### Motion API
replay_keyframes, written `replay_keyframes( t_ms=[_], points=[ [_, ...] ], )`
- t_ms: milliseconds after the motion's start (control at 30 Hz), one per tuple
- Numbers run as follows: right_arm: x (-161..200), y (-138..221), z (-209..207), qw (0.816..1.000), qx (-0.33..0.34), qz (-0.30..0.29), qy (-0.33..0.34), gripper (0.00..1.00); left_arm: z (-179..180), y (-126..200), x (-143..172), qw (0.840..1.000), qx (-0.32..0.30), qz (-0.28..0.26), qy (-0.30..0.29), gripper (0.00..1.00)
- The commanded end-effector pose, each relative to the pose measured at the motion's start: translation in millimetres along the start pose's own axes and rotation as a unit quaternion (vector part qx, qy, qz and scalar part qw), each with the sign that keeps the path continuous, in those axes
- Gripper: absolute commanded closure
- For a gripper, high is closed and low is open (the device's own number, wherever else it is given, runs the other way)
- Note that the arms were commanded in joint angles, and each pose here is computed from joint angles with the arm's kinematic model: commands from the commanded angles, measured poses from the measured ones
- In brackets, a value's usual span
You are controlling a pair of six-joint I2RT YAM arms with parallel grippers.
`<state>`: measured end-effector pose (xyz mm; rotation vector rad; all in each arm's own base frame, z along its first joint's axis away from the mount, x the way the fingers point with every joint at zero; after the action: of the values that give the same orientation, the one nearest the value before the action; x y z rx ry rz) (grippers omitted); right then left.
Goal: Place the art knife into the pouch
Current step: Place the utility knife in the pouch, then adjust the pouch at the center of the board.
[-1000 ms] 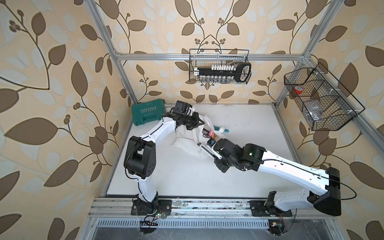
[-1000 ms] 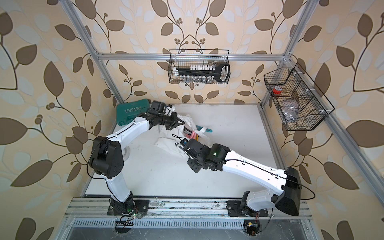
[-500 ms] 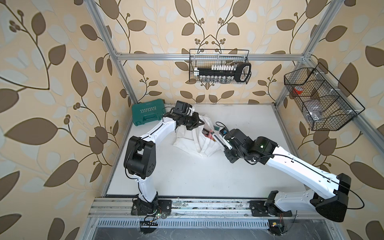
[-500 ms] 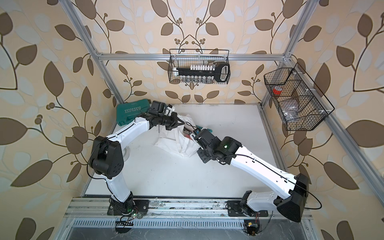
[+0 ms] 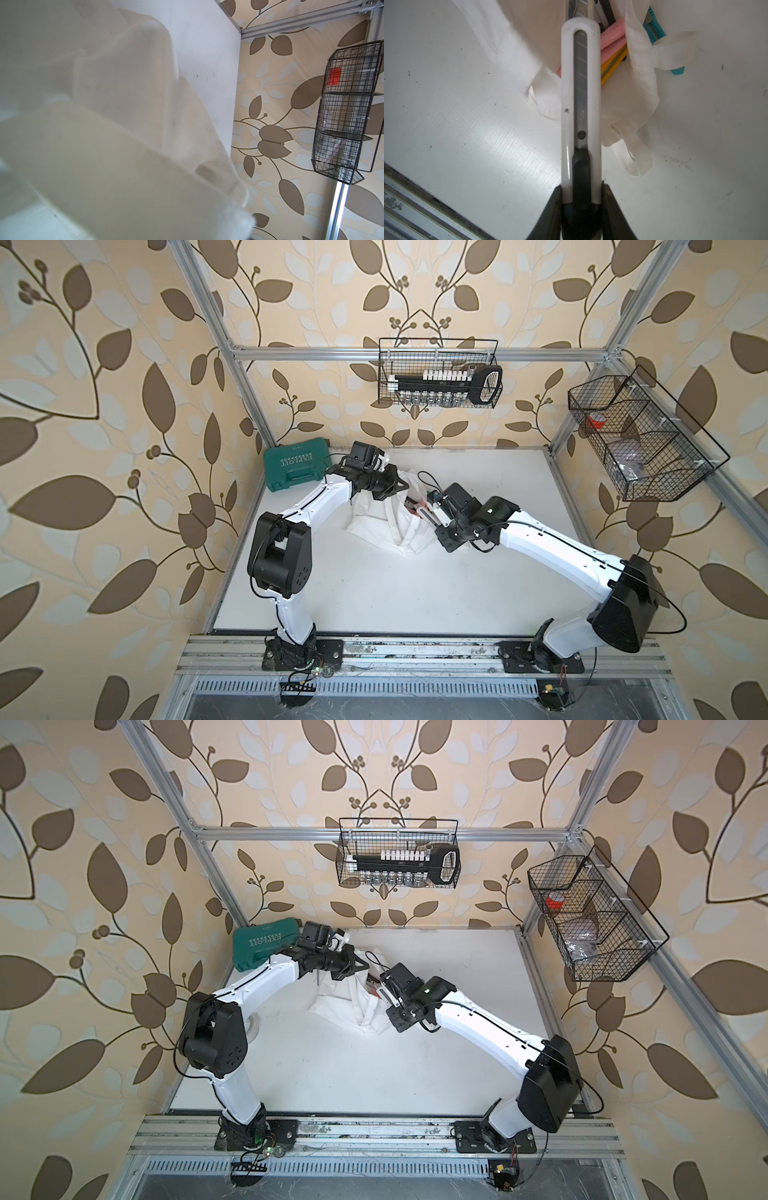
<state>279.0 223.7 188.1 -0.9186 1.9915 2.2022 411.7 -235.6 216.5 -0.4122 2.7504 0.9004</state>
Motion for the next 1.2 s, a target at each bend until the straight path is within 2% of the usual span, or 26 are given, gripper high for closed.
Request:
replay_keyframes(
  t_ms=[0, 167, 200, 267, 300, 433, 533, 667, 933, 1033, 1067, 1167],
  points=[
    [-40, -11, 2, 0.999, -0.032, -0.038, -0.016, 0.72, -20, 21, -4, 0.999, 0.019, -0.021, -0.026, 1.0],
    [-87, -50, -9, 0.998, -0.028, -0.043, -0.033, 0.72, -22, 25, -2, 0.999, 0.02, -0.022, -0.028, 1.0],
    [-93, -55, -8, 0.998, -0.03, -0.038, -0.03, 0.68, -22, 25, -2, 0.999, 0.02, -0.021, -0.028, 1.0],
    [-104, -67, -8, 0.999, -0.019, -0.036, -0.023, 0.4, -22, 26, -2, 0.999, 0.018, -0.023, -0.029, 1.0],
    [-106, -68, -9, 0.999, -0.013, -0.039, -0.025, 0.33, -22, 26, -2, 0.999, 0.018, -0.022, -0.028, 1.0],
    [-95, -53, -24, 0.996, 0.01, -0.07, -0.044, 0.19, -19, 24, -2, 0.999, 0.012, -0.021, -0.027, 1.0],
    [-76, -50, -45, 0.995, 0.025, -0.071, -0.072, 0.16, -15, 21, -2, 1.0, 0.009, -0.018, -0.018, 1.0],
    [-61, -68, -60, 0.994, 0.015, -0.05, -0.093, 0.15, -9, 17, -1, 1.0, 0.002, -0.017, -0.009, 1.0],
    [-70, -113, -54, 0.995, -0.037, -0.028, -0.092, 0.16, 1, 12, 1, 1.0, -0.006, -0.015, 0.009, 1.0],
    [-73, -135, -54, 0.993, -0.05, -0.012, -0.106, 0.22, 1, 13, 2, 1.0, -0.006, -0.015, 0.011, 1.0],
    [-75, -140, -53, 0.993, -0.054, -0.012, -0.106, 0.35, 0, 14, 2, 1.0, -0.006, -0.015, 0.011, 1.0],
    [-82, -137, -50, 0.992, -0.062, -0.026, -0.108, 0.85, -7, 20, 1, 1.0, -0.001, -0.02, 0.009, 1.0]
  ],
)
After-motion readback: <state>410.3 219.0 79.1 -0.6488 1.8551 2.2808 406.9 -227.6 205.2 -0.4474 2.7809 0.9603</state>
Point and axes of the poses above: each gripper's point midway between its finger pads, its own y axis back along the fingers, its own z axis along the line the jaws close on, x = y × z, the point moved 3 cm from there along y, back along the fingers, and after that the axes turned 8 degrees about -y, right-handed, at the moved point
